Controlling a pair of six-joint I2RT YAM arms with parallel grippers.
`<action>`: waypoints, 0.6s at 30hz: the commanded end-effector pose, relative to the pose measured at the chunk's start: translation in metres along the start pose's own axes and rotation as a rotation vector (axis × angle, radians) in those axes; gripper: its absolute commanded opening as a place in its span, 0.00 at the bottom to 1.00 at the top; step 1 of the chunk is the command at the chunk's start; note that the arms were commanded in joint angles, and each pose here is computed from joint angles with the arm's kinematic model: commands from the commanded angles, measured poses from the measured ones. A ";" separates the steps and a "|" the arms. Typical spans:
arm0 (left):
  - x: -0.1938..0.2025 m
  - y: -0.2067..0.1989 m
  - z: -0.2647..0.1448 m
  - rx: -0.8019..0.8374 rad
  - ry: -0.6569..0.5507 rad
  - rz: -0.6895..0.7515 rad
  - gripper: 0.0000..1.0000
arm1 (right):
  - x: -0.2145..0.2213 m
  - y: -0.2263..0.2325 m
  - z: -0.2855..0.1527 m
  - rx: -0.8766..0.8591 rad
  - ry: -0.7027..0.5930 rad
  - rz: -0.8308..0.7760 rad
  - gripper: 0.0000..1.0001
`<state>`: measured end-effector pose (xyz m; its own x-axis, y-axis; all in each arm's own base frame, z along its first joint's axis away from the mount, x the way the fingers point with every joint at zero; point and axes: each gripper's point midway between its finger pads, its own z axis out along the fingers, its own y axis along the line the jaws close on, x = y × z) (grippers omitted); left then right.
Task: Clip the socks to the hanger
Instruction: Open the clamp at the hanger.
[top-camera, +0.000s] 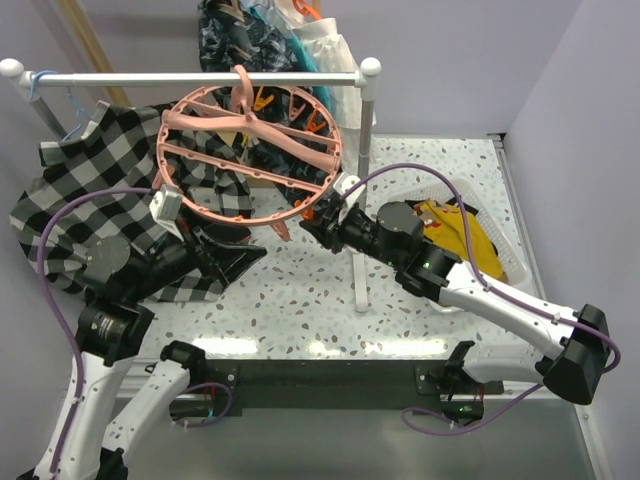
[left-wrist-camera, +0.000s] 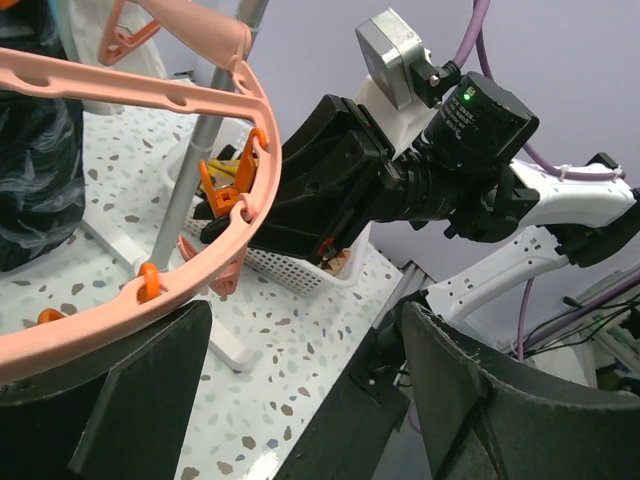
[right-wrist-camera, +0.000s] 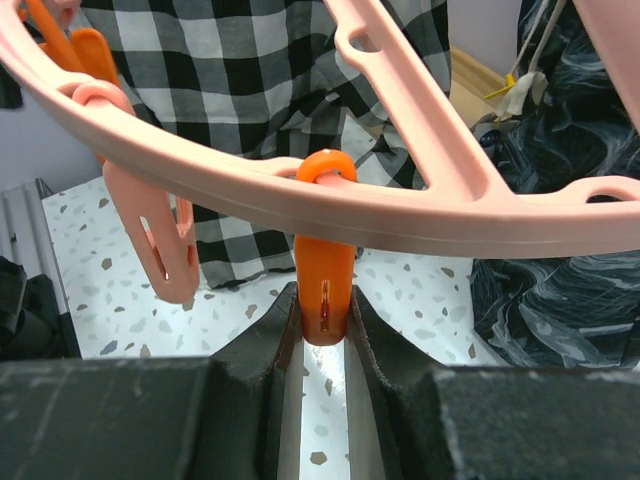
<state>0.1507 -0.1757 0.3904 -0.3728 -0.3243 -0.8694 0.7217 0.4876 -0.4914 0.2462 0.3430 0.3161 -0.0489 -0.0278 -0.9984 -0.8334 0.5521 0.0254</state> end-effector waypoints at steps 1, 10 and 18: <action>-0.015 -0.021 0.013 0.146 -0.051 -0.054 0.81 | -0.029 -0.002 0.003 0.015 -0.055 -0.016 0.00; -0.028 -0.025 0.020 0.163 -0.091 -0.080 0.80 | -0.021 0.002 0.010 -0.006 -0.026 0.002 0.00; -0.015 0.003 0.025 0.042 -0.064 -0.080 0.80 | -0.015 0.005 0.013 -0.020 -0.007 0.031 0.00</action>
<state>0.1647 -0.1933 0.4053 -0.4190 -0.4125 -0.8089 0.7311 0.3750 -0.5699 0.2503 0.3519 0.3086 -0.0835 -0.0531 -0.9951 -0.8366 0.5463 0.0410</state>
